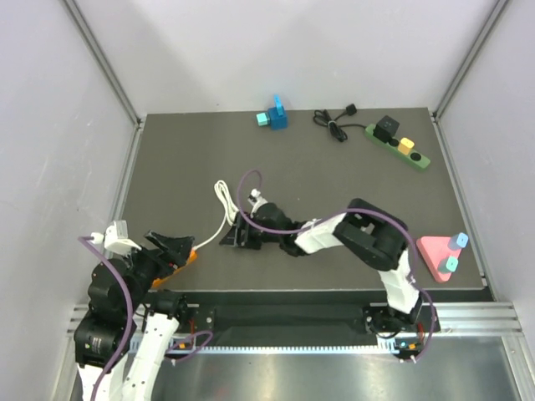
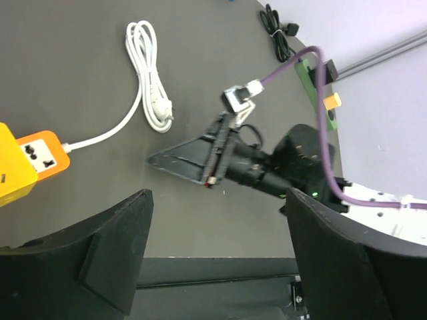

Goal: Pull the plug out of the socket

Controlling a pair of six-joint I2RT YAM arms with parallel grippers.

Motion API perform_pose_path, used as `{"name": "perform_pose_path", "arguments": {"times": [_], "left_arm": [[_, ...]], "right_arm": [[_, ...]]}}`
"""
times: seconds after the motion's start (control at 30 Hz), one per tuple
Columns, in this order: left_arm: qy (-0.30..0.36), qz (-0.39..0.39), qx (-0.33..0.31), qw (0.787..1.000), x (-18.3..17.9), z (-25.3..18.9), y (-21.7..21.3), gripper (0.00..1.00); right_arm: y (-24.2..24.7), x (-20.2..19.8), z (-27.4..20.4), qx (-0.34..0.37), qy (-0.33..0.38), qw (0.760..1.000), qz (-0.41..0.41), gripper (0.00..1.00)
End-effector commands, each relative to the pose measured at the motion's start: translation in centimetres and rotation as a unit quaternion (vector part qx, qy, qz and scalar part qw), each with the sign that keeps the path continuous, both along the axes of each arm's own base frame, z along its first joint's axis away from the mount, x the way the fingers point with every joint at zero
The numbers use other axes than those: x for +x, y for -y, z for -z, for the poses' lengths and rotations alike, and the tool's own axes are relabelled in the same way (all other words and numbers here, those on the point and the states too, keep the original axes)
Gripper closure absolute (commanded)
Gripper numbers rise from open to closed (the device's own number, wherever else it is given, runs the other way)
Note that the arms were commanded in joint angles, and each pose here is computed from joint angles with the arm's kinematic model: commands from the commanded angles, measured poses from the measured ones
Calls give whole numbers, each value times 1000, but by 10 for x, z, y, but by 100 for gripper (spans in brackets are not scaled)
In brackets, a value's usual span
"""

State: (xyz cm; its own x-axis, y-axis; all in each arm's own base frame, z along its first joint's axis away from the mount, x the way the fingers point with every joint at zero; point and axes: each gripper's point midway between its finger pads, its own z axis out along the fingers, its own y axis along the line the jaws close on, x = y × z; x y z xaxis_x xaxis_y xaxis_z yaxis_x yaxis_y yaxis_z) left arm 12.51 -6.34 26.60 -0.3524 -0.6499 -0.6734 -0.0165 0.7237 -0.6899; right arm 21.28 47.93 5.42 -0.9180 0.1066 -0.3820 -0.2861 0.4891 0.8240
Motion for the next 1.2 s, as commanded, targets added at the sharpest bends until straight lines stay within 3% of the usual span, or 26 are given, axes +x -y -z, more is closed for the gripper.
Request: {"name": "perform_pose_path", "arguments": {"times": [0.0, 0.17, 0.3, 0.33, 0.4, 0.77, 0.9, 1.07, 1.17], "left_arm": [[-14, 2, 19, 1000, -2, 3, -2, 20], [-24, 21, 17, 999, -3, 8, 4, 31], [-29, 22, 17, 999, -4, 10, 4, 34], [-28, 25, 17, 999, -5, 9, 5, 35], [-25, 29, 17, 999, -6, 6, 6, 39], [-22, 35, 22, 999, -7, 1, 7, 41], [-23, 35, 24, 999, -7, 0, 7, 40], [-24, 36, 29, 999, -8, 0, 6, 41], [-32, 36, 32, 998, -6, 5, 6, 41]], "right_arm": [[-41, -1, -16, 54, -14, 997, 47, 38], [-62, -3, -1, 22, 1, 995, 94, 42], [-74, 0, 2, 23, -5, 991, 131, 46], [-79, 1, 0, 28, -10, 990, 137, 54], [-86, 5, 3, 35, -25, 988, 150, 59], [-89, 15, 38, 9, -105, 966, 238, 64], [-86, 18, 49, -1, -138, 956, 257, 74], [-65, 35, 54, -12, -136, 951, 279, 100], [-43, 49, 57, -13, -119, 951, 285, 100]]}}
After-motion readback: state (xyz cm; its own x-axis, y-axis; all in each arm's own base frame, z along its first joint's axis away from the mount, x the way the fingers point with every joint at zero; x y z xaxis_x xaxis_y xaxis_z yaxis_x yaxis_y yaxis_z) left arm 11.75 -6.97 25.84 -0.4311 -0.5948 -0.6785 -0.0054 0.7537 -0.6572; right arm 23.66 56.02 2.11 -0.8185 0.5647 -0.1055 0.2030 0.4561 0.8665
